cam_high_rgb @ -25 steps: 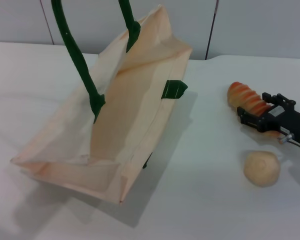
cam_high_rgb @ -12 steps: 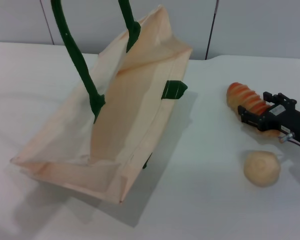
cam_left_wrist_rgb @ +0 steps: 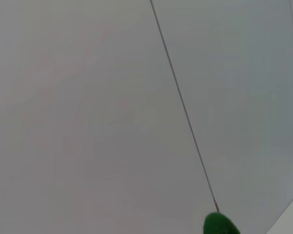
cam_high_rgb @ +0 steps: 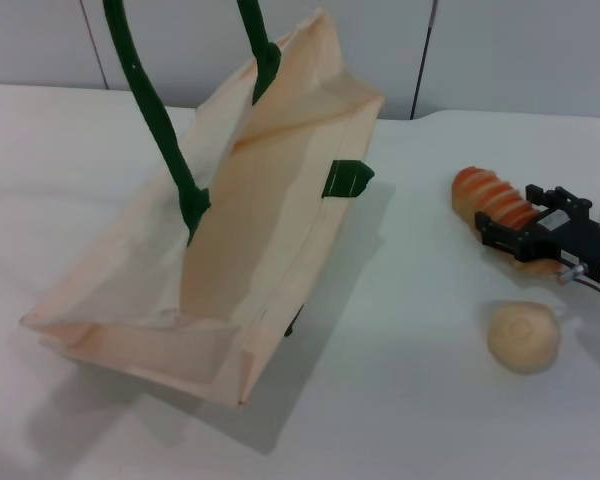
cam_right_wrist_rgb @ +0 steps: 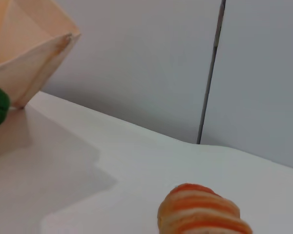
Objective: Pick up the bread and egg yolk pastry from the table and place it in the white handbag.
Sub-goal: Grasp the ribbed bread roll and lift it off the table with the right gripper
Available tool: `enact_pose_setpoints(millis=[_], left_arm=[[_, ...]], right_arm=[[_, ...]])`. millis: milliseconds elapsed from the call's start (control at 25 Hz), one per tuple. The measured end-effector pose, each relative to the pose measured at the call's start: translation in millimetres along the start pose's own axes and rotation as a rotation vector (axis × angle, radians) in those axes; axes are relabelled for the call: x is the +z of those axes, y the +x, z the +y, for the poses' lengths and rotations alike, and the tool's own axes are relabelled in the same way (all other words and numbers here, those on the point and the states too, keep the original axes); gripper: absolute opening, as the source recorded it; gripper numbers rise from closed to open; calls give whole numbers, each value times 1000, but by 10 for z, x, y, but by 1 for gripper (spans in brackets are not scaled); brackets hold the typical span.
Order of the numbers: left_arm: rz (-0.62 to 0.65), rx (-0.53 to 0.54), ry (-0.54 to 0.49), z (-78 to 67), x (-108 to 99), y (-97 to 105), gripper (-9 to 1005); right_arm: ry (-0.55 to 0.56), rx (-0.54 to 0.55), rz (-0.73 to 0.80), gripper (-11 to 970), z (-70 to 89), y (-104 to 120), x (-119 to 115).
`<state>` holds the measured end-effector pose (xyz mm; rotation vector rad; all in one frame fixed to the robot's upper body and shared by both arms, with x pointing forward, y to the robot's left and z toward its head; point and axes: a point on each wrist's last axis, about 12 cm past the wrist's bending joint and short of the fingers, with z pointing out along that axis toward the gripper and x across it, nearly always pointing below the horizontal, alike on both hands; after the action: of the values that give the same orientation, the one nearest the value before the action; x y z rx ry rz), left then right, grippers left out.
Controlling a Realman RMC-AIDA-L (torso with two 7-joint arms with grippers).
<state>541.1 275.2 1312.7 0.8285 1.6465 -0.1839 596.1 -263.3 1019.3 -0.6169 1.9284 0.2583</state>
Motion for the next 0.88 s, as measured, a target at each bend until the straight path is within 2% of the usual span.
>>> enact_pose_setpoints(millis=[400,640,880], left_arm=[[3,-3,1,0,3,12,135],[5,-6,-1,4,-4,21,135],[6,-6,-2,4,-6,26,136]], right_arm=[[-7,-21,25,845,27,-23,50],[-19,-14,16,732,41,-18,39],[-14,4,9,697,24,-17,25]])
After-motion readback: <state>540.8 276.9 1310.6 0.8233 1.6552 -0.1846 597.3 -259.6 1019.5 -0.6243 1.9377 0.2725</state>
